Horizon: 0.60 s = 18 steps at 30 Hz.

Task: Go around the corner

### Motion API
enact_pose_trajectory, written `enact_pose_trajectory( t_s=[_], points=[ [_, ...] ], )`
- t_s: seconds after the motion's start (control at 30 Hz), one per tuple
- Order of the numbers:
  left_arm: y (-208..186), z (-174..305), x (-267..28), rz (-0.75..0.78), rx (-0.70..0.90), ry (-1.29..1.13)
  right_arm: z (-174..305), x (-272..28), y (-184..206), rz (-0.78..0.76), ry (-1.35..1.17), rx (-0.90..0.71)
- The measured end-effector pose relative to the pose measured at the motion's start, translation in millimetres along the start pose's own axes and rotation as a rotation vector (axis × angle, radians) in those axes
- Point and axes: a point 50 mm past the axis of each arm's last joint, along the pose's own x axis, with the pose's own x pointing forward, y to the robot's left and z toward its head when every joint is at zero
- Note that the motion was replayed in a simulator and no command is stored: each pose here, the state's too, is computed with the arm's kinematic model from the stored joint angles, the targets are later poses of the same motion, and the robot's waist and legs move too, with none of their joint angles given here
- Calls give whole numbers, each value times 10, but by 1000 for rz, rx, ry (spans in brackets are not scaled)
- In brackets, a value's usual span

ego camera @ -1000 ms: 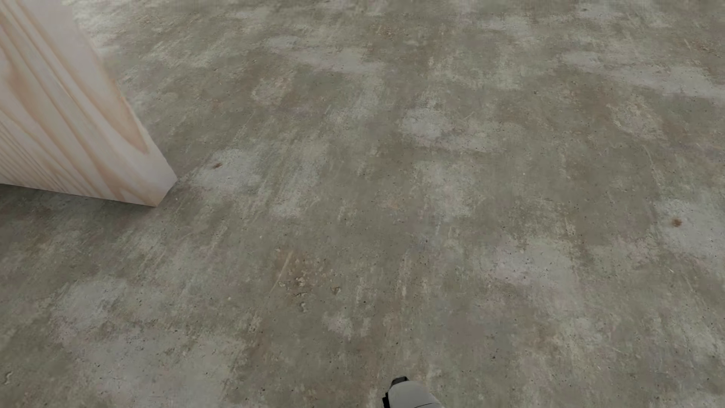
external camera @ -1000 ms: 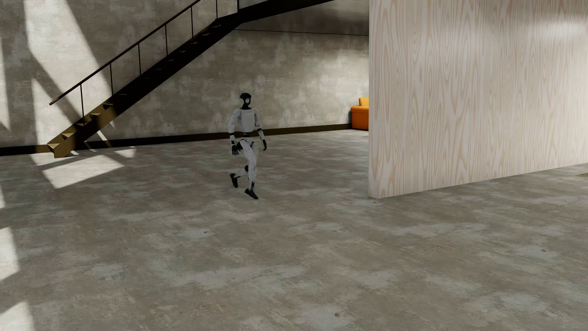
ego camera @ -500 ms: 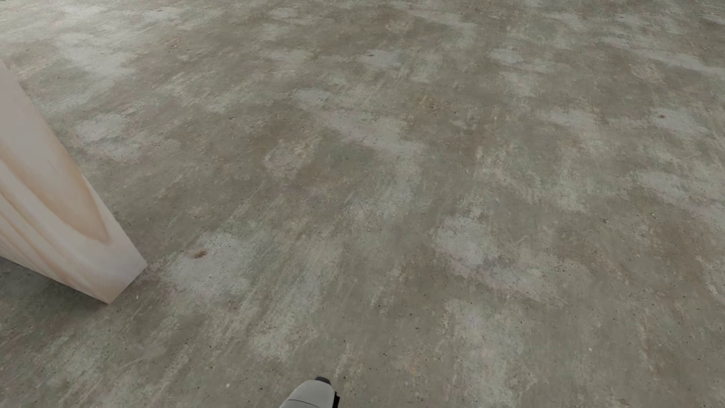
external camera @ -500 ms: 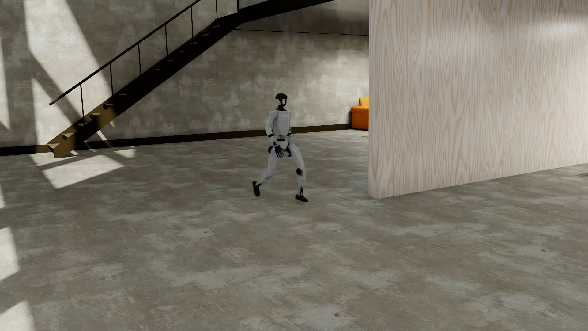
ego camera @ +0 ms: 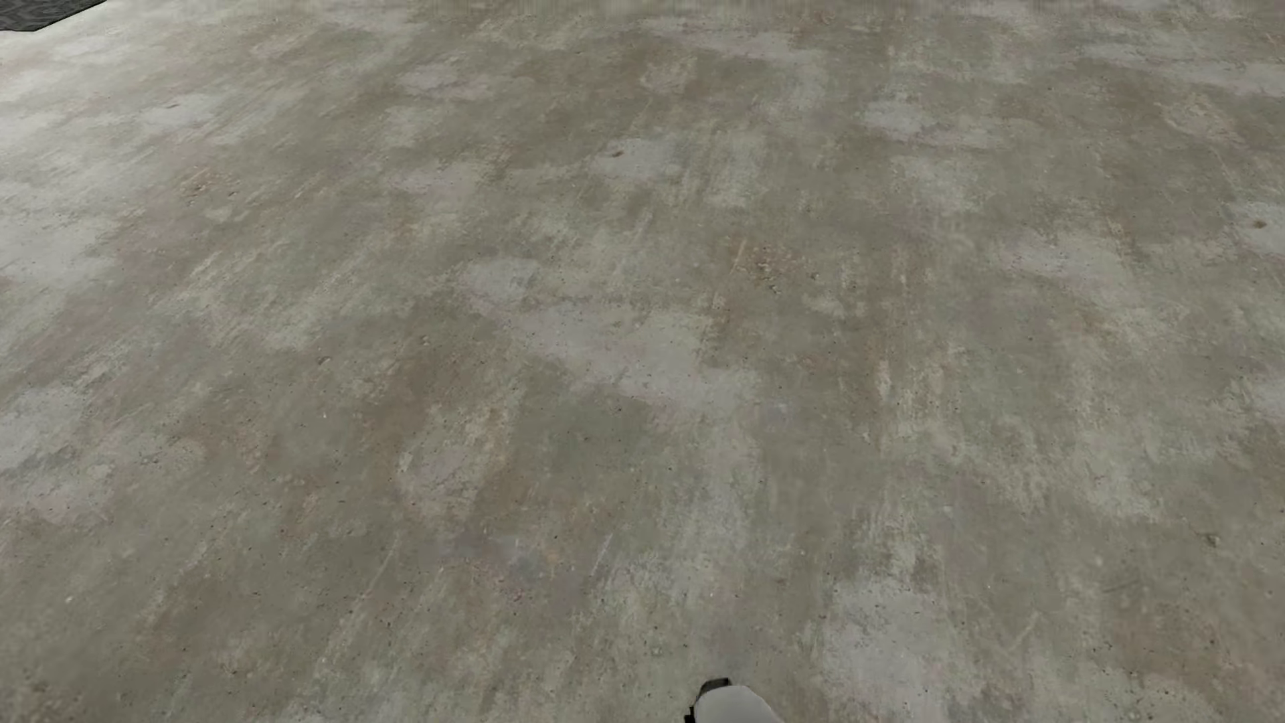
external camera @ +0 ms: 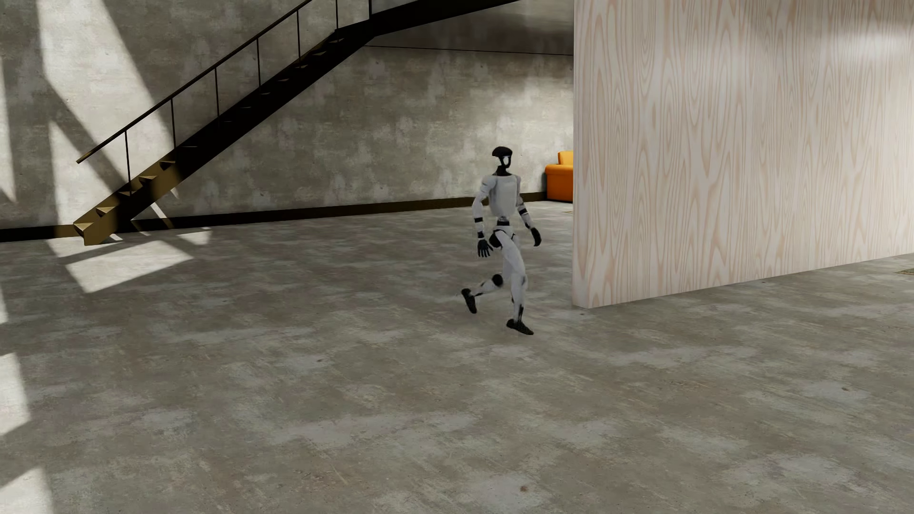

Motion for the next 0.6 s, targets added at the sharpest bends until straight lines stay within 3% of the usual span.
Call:
enact_pose_trajectory(
  t_s=[0.1,0.4,0.5,0.6],
  points=[
    [-215,-380,-106,-82,62,132,45,29,-274,-84,8,61],
    [-290,-1399,-690,-138,114,491,1339,-265,-1221,-335,-482,53],
    [-294,-1551,-792,-141,116,567,1154,-186,-1135,-323,-421,130],
    [-322,-1169,-491,-160,155,420,585,9,-820,-224,-173,86]
  ],
)
